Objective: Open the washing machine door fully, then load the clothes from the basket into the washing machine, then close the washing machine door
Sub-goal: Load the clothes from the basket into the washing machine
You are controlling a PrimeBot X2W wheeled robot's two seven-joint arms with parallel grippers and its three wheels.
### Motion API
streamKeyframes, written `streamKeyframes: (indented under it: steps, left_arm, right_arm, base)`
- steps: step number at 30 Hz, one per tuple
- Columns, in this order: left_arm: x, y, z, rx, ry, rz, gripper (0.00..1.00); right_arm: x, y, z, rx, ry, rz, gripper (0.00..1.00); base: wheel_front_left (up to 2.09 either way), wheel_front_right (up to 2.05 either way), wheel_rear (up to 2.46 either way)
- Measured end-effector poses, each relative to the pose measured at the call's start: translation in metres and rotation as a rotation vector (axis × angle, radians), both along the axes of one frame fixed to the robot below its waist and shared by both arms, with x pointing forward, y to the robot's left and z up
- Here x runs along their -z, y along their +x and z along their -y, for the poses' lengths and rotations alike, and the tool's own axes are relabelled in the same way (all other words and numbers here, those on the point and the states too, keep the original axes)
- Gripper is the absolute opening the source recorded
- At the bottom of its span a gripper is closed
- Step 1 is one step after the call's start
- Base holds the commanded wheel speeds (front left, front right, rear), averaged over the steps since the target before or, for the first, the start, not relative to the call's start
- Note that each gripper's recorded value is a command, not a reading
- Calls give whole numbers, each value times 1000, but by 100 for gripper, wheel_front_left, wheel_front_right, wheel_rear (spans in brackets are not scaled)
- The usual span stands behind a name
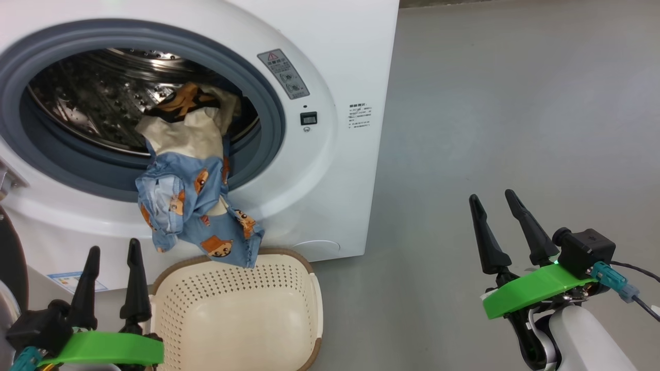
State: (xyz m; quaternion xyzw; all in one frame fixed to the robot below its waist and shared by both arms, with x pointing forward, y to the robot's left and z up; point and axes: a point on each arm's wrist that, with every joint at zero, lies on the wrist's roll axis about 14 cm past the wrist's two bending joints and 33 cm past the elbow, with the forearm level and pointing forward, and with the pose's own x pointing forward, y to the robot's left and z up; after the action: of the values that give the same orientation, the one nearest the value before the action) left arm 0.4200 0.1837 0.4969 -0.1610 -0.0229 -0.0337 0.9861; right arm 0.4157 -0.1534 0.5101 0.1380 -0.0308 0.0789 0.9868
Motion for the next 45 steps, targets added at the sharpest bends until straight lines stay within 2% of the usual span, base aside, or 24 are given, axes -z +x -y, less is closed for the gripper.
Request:
streamKeyframes:
  steps: [8,16,29,45]
  left_arm:
    - [17,0,4,7,-15,-55,100]
    - [70,0,18,60,-46,-254,100]
    - [131,47,48,172,-37,-456,100]
    - [201,103,58,200,-17,-612,100]
  right_arm:
    - [3,-1,-1,-3,-3,-8,100]
    - [13,1,4,11,-2,-34,100]
    - [35,22,6,32,-16,-76,100]
    - [69,43,29,97,-46,-136,100]
  base:
    - [0,0,0]
    - [0,0,0]
    - [0,0,0]
    - [0,0,0]
